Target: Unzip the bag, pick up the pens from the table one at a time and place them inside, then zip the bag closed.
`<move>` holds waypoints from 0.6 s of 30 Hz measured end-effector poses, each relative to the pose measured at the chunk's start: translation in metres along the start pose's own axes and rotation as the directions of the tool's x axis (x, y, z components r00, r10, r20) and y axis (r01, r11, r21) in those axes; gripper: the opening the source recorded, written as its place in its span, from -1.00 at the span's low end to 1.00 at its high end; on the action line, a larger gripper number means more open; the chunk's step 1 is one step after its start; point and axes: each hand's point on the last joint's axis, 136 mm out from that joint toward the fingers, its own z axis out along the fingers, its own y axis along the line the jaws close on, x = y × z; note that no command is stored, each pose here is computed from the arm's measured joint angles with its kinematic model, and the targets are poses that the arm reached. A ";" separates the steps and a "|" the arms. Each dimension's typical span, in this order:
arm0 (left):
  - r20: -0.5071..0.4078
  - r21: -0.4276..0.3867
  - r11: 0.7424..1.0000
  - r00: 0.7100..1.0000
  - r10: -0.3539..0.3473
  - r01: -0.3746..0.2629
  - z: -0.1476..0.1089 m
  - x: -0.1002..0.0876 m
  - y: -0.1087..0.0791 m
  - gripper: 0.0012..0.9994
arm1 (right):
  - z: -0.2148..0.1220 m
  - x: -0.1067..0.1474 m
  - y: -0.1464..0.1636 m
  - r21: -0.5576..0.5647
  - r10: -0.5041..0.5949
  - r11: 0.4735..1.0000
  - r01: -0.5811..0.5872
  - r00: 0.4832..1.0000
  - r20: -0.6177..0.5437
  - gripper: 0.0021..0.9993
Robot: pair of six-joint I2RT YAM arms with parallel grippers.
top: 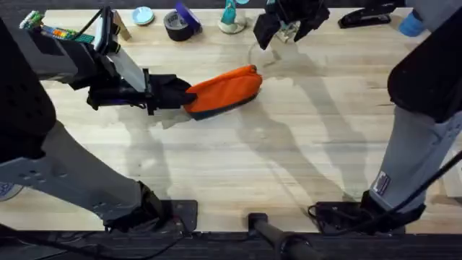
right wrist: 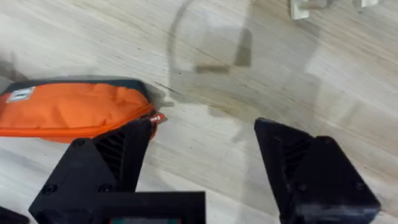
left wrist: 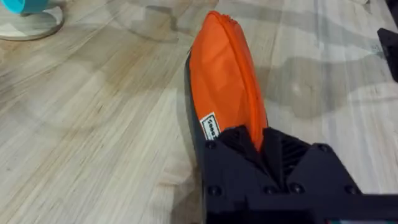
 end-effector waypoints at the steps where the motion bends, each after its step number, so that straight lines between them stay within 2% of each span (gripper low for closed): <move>1: 0.000 0.000 1.000 1.000 0.000 0.000 0.000 0.000 0.000 -0.92 | -0.004 -0.001 0.000 0.000 0.002 1.000 -0.002 1.000 0.002 0.99; 11: 0.000 0.000 1.000 1.000 0.000 0.000 0.000 0.000 0.000 -0.92 | -0.041 -0.009 0.006 0.001 -0.005 1.000 0.005 0.999 0.049 0.99; 18: 0.000 0.000 1.000 1.000 0.000 0.000 0.000 0.000 0.000 -0.92 | -0.041 0.011 0.014 -0.006 -0.010 1.000 0.010 0.999 -0.031 0.99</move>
